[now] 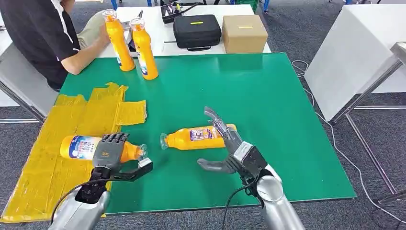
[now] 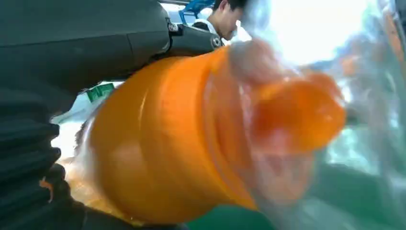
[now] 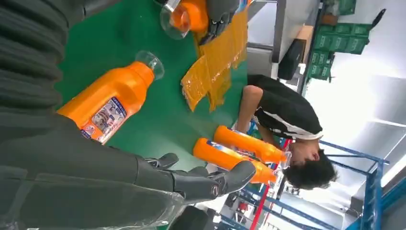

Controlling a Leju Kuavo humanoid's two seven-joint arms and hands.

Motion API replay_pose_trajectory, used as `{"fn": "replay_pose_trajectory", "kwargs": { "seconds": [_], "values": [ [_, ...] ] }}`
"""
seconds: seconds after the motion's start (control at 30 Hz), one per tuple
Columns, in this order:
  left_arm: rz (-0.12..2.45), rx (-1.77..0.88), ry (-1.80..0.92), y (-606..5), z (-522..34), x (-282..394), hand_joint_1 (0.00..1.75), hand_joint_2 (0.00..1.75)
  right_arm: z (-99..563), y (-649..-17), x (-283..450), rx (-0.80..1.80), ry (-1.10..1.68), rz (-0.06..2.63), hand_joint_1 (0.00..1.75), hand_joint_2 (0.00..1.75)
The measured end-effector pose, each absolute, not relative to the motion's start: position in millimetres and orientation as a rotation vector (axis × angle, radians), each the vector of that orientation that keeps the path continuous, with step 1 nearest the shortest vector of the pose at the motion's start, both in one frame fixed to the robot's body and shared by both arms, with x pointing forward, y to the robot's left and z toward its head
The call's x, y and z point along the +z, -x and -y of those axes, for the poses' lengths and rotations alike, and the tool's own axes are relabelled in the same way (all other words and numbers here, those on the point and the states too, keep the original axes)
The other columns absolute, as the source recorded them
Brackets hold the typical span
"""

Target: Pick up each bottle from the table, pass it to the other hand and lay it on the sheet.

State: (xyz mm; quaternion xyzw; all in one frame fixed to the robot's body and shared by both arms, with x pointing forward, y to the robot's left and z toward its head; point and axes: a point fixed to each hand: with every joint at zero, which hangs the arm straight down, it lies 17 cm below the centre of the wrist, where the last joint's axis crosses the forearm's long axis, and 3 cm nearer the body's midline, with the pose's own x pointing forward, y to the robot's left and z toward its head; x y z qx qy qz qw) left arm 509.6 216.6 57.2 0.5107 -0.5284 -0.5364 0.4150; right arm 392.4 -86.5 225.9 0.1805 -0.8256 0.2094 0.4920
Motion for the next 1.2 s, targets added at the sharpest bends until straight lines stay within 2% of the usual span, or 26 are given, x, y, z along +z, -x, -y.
{"fn": "replay_pose_trajectory", "kwargs": {
  "seconds": [0.9, 1.2],
  "values": [
    [1.311, -1.327, -1.254, -515.9, -217.9, 55.2, 0.0, 1.75, 83.5, -393.0, 221.2, 0.498, -0.425, 1.994, 0.0, 1.75],
    [1.357, -1.327, -1.152, -518.9, -210.6, 54.0, 0.0, 1.75, 83.9, -393.8, 219.1, 0.498, -0.422, 1.988, 0.0, 1.75]
  ]
}}
